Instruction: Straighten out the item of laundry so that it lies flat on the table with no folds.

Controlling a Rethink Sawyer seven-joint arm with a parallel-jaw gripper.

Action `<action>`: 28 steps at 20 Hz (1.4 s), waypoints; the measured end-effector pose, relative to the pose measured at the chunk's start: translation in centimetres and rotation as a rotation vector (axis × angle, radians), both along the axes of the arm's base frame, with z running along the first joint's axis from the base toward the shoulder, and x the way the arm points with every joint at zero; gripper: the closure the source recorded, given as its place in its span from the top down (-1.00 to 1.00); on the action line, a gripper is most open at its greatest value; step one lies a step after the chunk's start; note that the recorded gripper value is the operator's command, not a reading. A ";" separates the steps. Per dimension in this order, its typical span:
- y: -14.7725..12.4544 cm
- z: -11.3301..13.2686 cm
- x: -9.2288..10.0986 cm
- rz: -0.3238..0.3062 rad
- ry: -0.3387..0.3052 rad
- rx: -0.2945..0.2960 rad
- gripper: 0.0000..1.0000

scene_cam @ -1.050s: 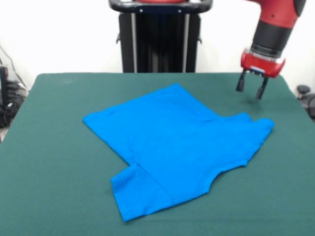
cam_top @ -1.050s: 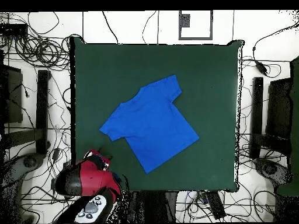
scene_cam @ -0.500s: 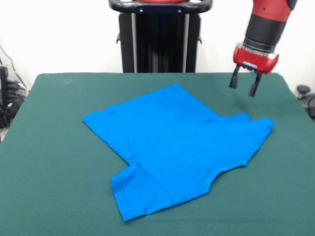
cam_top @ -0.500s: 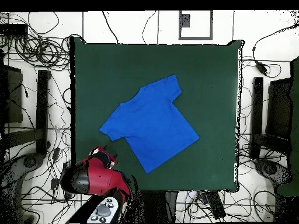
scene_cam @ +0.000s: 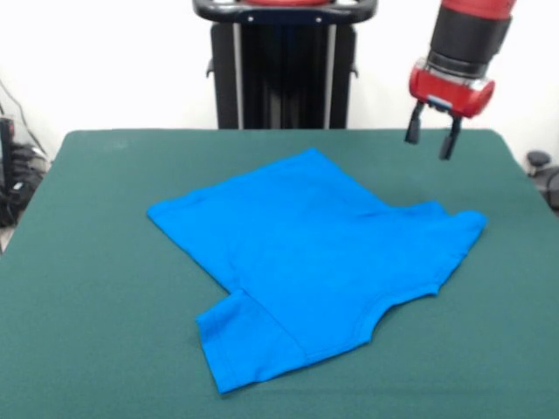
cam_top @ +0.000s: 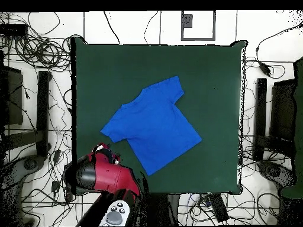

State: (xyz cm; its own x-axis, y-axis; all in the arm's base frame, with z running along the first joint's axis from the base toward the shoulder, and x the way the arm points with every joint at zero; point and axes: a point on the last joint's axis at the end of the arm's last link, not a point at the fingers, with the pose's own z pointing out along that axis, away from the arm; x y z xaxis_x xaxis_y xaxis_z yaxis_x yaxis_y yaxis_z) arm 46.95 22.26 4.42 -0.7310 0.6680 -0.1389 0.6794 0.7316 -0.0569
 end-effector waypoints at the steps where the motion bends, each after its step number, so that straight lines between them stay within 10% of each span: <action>1: 0.1 0.2 0.2 -0.001 0.004 0.003 1.00; 28: -0.5 -0.3 13.0 0.017 -0.105 -0.024 1.00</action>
